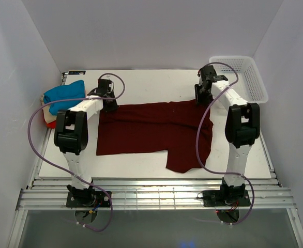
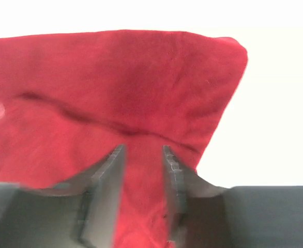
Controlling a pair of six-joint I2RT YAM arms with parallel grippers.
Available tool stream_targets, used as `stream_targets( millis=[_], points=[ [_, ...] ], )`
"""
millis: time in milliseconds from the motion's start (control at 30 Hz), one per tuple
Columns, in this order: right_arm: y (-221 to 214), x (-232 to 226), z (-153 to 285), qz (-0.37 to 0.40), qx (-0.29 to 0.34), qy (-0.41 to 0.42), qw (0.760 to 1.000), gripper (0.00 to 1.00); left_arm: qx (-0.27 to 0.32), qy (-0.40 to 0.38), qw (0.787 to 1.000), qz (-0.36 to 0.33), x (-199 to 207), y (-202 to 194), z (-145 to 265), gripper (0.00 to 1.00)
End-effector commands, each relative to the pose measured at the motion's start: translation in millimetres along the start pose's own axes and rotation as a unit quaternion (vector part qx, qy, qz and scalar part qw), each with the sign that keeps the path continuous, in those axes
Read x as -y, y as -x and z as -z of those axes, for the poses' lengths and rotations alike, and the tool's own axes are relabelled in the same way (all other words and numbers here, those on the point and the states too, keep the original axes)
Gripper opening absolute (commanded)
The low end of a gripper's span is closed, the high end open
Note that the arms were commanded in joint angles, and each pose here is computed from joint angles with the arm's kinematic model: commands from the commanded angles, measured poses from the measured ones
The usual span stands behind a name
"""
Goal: Fold and stack the t-shirts
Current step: Fold the flattened tshirt in 1/3 of the way
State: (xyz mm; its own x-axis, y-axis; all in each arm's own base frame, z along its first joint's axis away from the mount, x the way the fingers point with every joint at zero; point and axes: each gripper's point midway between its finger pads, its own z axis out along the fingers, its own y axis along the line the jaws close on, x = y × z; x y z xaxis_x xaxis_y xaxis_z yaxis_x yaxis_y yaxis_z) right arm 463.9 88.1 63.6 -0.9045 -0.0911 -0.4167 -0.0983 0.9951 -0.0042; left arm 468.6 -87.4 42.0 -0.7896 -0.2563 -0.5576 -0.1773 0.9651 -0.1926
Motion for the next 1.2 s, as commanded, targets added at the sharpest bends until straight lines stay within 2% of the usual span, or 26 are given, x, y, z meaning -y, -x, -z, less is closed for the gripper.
stream_targets(
  millis=[0,33,67,133,233,333,567,767,933,1167],
  points=[
    [40,-2,77,0.008,0.113,0.02,0.993,0.45,0.115,-0.042,0.992,-0.016,36,75,58,0.15],
    [37,-2,81,0.008,0.116,0.019,0.993,0.48,0.123,-0.045,0.991,-0.018,38,80,63,0.18],
    [36,-1,87,0.008,0.121,0.02,0.992,0.5,0.129,-0.051,0.99,-0.021,42,83,69,0.28],
    [26,2,92,0.007,0.118,0.014,0.993,0.53,0.136,-0.052,0.989,-0.024,43,88,75,0.33],
    [10,4,89,0.003,0.101,0.009,0.995,0.53,0.107,-0.026,0.993,-0.034,31,72,67,0.33],
    [-5,7,80,-0.003,0.082,-0.002,0.997,0.53,0.065,0.01,0.997,-0.042,11,40,53,0.31],
    [-35,13,55,-0.011,0.028,-0.018,0.999,0.53,0.012,0.031,0.999,-0.035,-7,-5,43,0.32],
    [-53,22,44,-0.011,0.004,-0.042,0.999,0.53,-0.004,0.045,0.998,-0.036,-14,-13,45,0.39],
    [-66,23,27,-0.006,-0.013,-0.043,0.999,0.53,-0.005,0.043,0.999,-0.029,-15,-17,51,0.39],
    [-62,22,14,0.001,-0.009,-0.036,0.999,0.52,-0.002,0.048,0.998,-0.03,-19,-21,57,0.38]
  ],
)
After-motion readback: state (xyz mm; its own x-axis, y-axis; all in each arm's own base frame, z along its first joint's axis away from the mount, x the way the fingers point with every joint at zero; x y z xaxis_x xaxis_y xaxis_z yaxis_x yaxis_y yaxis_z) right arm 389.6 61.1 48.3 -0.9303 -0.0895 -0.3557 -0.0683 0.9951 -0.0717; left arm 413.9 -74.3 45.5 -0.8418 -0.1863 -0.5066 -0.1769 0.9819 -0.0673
